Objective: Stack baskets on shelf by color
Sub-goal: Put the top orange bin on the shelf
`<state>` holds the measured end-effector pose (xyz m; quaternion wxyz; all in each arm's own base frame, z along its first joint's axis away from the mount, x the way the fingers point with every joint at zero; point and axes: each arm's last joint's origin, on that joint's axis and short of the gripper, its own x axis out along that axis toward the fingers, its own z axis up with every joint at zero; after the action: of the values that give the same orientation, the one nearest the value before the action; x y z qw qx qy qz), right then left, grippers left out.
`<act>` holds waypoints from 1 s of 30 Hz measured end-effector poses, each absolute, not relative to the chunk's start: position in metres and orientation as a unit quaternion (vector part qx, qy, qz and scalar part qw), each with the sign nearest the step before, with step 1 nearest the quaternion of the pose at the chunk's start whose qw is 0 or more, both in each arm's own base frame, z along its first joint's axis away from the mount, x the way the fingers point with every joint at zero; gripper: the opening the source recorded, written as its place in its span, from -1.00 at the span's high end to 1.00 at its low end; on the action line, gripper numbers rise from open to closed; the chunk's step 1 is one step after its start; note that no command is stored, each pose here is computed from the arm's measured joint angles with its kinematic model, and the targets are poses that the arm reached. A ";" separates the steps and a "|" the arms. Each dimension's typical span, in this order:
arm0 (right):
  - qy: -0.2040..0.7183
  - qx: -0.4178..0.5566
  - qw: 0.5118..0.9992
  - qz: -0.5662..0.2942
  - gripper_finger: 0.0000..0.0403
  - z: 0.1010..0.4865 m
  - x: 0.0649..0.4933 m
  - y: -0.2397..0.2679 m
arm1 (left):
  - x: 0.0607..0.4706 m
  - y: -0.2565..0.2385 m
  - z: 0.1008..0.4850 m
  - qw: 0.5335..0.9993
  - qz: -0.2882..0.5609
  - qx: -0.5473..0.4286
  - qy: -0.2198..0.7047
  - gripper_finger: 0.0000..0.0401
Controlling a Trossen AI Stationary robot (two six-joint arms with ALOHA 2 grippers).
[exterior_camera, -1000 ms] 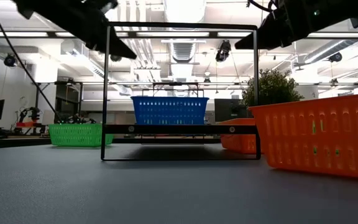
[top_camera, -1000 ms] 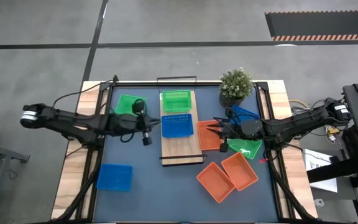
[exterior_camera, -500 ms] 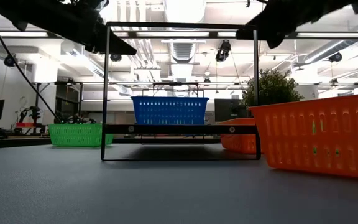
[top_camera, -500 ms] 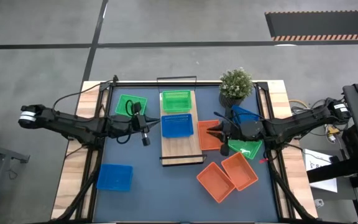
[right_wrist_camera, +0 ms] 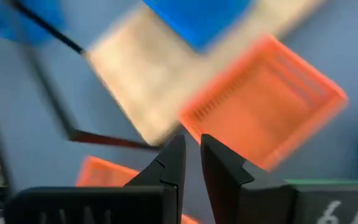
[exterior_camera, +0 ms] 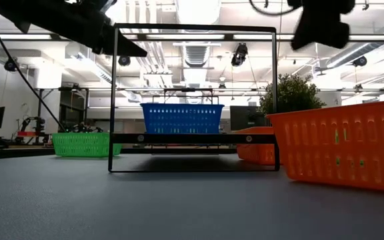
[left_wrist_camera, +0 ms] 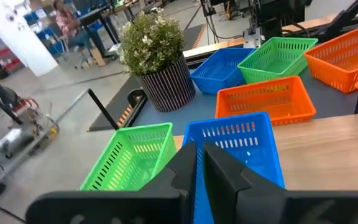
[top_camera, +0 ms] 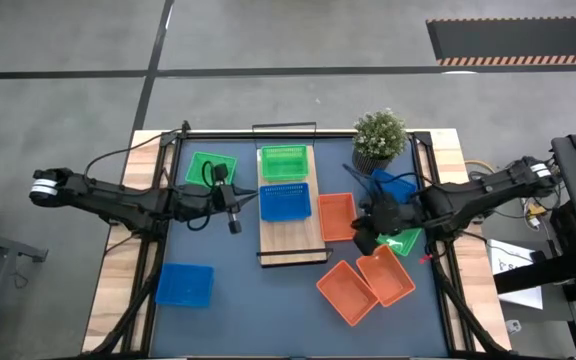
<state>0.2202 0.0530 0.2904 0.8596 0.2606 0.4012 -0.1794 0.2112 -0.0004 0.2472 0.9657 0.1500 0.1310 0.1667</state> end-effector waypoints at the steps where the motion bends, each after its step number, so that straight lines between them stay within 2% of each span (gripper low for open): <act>1: 0.420 0.265 0.845 -0.199 0.79 0.287 0.222 0.052 | 0.211 0.000 0.248 0.965 0.166 0.160 0.128 0.95; 6: 0.491 0.267 0.783 -0.273 0.82 0.276 0.231 0.048 | 0.213 0.000 0.260 0.957 0.169 0.218 0.084 0.95; 10: 0.541 0.286 0.745 -0.264 0.81 0.272 0.241 0.047 | 0.213 0.000 0.263 0.949 0.170 0.256 0.074 0.95; 14: 0.561 0.308 0.727 -0.246 0.68 0.269 0.251 0.045 | 0.212 0.000 0.260 0.947 0.168 0.263 0.082 0.95; 16: 0.583 0.280 0.734 -0.208 0.57 0.266 0.254 0.045 | 0.212 0.000 0.258 0.947 0.168 0.260 0.083 0.95; 19: 0.612 0.142 0.771 -0.102 0.41 0.261 0.255 0.051 | 0.211 0.000 0.255 0.947 0.166 0.259 0.088 0.95; 22: 0.617 0.033 0.784 -0.061 0.30 0.254 0.256 0.058 | 0.210 0.000 0.255 0.948 0.167 0.258 0.087 0.95; 30: 0.612 -0.021 0.789 -0.035 0.20 0.237 0.272 0.060 | 0.210 0.000 0.255 0.948 0.167 0.259 0.087 0.95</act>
<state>0.2722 0.0603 0.2366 0.7895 -0.0208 0.6125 -0.0345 0.2100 -0.0003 0.2554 0.9475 0.2586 0.0867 0.1668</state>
